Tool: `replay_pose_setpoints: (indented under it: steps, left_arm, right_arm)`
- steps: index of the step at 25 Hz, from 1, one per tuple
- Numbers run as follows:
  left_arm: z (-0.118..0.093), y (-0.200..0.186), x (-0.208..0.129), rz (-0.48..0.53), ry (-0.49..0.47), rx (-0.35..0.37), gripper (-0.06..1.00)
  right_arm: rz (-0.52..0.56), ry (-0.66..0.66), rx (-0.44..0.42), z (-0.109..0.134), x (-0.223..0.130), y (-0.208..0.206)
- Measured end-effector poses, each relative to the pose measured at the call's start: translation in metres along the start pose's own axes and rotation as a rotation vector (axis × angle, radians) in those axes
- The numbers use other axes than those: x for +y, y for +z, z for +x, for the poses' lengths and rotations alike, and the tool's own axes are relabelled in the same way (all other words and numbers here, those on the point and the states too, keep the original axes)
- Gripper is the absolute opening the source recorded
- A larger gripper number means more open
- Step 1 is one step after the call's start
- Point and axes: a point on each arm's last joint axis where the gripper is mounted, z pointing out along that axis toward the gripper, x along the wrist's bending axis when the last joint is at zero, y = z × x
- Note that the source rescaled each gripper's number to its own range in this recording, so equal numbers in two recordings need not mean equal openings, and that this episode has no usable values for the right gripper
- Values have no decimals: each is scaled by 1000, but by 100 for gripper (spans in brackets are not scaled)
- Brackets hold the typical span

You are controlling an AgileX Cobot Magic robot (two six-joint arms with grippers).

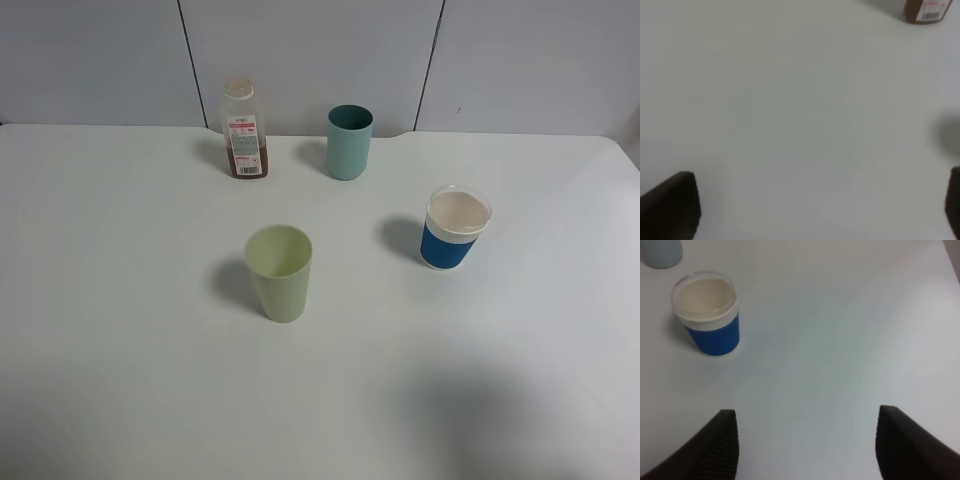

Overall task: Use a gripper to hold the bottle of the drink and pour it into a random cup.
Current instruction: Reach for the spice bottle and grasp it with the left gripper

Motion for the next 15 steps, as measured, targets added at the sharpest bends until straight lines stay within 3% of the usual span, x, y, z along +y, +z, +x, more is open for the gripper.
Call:
replay_pose_setpoints:
  steps: [15]
  left_arm:
    - [-1, 75, 24, 103, 39, 0, 100]
  right_arm:
    - [0, 0, 0, 0, 0, 0]
